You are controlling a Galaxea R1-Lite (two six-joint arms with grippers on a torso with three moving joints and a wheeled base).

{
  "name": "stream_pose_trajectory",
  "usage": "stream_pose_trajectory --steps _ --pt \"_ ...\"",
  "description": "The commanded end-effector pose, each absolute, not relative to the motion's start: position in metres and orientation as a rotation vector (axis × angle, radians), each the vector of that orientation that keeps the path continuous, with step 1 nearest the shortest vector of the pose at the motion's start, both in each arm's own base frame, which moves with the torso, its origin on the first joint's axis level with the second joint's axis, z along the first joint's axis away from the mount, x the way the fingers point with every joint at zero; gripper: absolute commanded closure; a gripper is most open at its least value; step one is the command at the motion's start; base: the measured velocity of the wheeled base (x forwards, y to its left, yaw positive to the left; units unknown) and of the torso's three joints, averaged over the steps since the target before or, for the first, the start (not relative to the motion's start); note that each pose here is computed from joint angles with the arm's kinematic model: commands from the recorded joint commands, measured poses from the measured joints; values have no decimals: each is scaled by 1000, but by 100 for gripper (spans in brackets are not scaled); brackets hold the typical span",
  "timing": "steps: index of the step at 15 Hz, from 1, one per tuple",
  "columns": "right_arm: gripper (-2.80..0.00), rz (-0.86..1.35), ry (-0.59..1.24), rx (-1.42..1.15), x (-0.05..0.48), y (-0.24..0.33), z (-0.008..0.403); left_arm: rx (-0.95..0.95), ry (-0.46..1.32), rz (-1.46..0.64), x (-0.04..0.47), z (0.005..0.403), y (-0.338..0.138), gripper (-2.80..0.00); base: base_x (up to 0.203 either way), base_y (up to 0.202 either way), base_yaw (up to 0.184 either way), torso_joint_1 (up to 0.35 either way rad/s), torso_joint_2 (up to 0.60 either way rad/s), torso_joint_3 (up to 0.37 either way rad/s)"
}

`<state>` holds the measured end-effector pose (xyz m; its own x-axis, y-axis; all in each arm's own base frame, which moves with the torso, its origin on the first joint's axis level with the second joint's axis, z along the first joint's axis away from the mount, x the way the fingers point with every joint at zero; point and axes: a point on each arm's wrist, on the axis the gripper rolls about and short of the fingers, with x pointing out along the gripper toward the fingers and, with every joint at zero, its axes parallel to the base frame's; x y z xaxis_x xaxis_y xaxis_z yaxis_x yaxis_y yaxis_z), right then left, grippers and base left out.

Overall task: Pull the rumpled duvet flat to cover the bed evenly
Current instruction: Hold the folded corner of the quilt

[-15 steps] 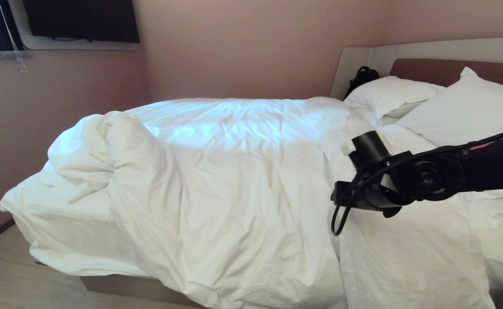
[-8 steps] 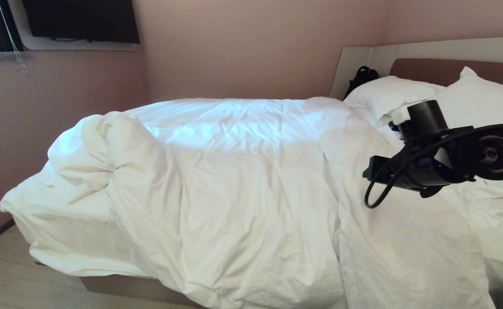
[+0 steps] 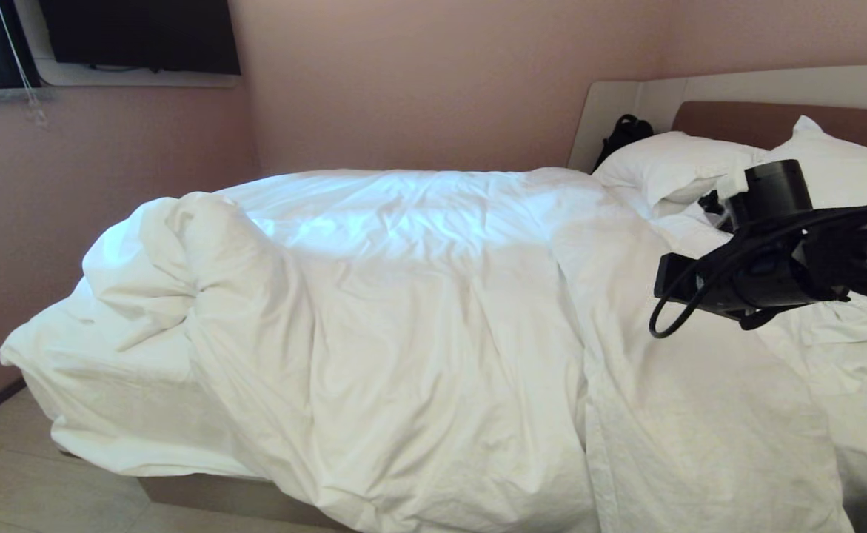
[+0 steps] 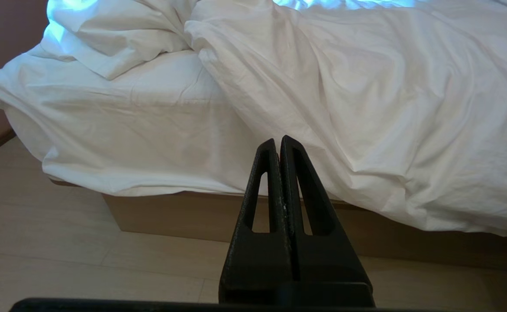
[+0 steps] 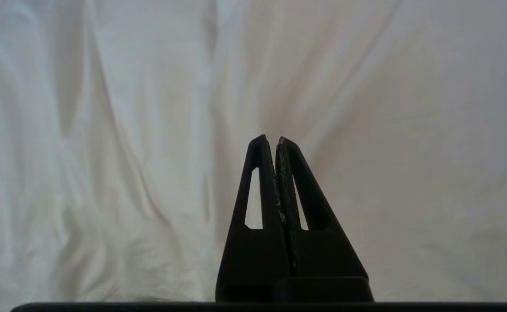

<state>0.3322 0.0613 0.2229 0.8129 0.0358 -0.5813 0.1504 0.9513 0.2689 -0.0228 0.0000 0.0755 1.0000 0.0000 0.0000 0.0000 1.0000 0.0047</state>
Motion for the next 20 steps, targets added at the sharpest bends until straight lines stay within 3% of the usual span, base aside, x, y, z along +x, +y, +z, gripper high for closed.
stream_pose_trajectory --steps 1,6,11,14,20 --pt "0 -21 605 333 325 60 233 5 0 0 -23 75 0 0 0 0 0 0 0 0" --pt "0 66 420 375 261 49 298 5 0 0 -23 75 0 0 0 0 0 0 0 0" --pt "0 58 155 379 135 25 357 5 0 0 -23 75 0 0 0 0 0 0 0 0" --pt "0 15 47 356 57 7 346 5 0 0 -23 75 0 0 0 0 0 0 0 0" --pt "0 -193 -143 261 -49 -18 290 5 0 0 -23 75 0 0 0 0 0 0 0 0"
